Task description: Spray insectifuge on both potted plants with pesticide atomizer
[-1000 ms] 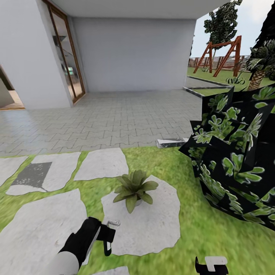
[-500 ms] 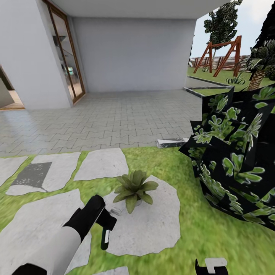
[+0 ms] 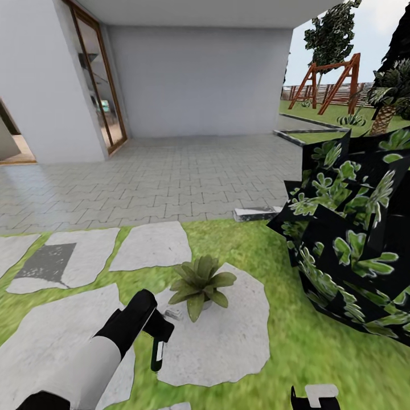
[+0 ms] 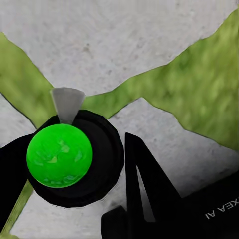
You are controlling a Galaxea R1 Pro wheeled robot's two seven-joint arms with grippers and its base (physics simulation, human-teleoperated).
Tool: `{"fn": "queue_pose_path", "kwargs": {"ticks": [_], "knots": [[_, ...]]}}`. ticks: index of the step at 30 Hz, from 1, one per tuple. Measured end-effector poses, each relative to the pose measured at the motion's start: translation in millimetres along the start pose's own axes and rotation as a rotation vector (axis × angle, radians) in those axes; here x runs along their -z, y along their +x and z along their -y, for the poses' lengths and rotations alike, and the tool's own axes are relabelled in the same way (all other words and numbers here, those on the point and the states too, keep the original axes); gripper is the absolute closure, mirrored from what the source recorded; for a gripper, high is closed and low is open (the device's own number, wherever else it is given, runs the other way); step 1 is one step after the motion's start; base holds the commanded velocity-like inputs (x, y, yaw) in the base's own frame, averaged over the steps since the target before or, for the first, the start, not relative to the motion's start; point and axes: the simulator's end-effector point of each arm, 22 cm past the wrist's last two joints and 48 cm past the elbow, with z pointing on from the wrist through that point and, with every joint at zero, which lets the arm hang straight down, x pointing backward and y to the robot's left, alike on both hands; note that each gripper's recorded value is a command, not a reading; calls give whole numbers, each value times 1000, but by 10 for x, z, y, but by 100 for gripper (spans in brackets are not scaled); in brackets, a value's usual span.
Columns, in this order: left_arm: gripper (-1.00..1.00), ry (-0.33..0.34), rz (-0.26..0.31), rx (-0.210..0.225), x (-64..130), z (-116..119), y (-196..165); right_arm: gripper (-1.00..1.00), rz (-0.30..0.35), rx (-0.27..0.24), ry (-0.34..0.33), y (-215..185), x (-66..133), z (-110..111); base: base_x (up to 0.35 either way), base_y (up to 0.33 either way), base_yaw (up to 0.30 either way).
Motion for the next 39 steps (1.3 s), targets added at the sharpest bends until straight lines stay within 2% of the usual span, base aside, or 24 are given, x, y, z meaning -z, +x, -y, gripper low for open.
{"fn": "queue_pose_path", "kwargs": {"ticks": [9, 12, 17, 18, 20, 22, 23, 24, 31, 39], "knots": [[100, -1, 17, -4, 47, 7, -82, -100, 0, -2, -2, -2, 3, -21, 175, -112, 58], [100, -12, 44, -14, 198, -42, -306, -100, -1, -2, -2, -2, 3, -23, 8, -7, 262], [100, 53, 50, -100, 373, 175, -526, -100, -1, -6, -8, -8, 12, -72, 1, -1, 177], [100, 74, 44, -129, 407, 251, -552, -100, -1, -8, -10, -11, 16, -88, 0, 0, 25], [100, 91, 24, -150, 401, 287, -512, -100, -1, -8, -11, -12, 17, -96, 0, 0, 11], [100, 103, -13, -158, 333, 302, -395, -100, -1, -8, -11, -12, 18, -99, 0, 0, 10], [100, 73, -71, -206, 237, 280, -232, -100, -1, -9, -10, -11, 18, -99, 0, 0, 91], [100, 69, -81, -215, 226, 280, -206, -100, -1, -9, -10, -12, 18, -98, 0, 0, 139], [100, 86, -91, -227, 227, 331, -180, -100, 0, -10, -10, -16, 18, -96, 104, -51, 73], [100, 90, -89, -232, 229, 365, -197, -100, 1, -10, -9, -19, 16, -95, 90, -224, 2]]}}
